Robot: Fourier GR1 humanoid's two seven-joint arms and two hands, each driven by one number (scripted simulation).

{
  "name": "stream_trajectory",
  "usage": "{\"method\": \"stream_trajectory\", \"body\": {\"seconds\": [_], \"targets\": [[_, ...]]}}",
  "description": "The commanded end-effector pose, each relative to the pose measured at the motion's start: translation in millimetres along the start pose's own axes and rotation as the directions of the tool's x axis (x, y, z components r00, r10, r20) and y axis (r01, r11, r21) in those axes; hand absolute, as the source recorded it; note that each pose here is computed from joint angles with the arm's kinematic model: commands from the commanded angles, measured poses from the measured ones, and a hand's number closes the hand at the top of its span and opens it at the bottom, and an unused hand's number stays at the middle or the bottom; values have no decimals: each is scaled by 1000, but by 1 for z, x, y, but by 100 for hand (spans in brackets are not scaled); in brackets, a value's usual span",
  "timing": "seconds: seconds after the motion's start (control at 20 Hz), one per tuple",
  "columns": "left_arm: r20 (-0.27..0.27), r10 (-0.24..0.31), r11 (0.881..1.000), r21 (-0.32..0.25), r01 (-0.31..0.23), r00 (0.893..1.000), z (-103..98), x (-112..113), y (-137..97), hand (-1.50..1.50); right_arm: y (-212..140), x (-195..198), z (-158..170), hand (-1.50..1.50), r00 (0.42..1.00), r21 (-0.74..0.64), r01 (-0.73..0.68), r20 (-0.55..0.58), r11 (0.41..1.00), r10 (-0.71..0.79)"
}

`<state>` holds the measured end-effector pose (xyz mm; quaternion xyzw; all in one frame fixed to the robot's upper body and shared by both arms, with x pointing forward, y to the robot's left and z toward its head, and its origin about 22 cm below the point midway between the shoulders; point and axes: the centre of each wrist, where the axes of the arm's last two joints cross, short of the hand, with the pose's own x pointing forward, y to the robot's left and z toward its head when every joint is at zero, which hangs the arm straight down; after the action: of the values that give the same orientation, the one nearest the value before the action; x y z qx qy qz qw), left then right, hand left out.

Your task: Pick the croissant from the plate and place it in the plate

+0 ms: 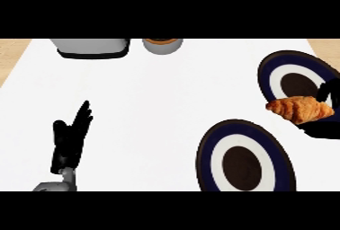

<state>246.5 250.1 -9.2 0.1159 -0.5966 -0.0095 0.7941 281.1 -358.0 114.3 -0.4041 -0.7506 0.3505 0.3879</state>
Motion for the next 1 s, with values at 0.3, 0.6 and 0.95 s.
{"method": "stream_trajectory", "body": {"seconds": [0.3,0.6,0.95], "targets": [[6,-3,1000,-13,3,1000,-16,11,3,0,-7,-60,-45,150,992,24,-39,-116,999,42],[9,-20,1000,-22,20,1000,-7,-3,4,0,12,-100,-36,150,982,123,-76,-165,989,96],[29,-13,999,-32,14,999,-6,10,-4,0,8,-122,-35,150,966,404,23,-244,914,84]]}}
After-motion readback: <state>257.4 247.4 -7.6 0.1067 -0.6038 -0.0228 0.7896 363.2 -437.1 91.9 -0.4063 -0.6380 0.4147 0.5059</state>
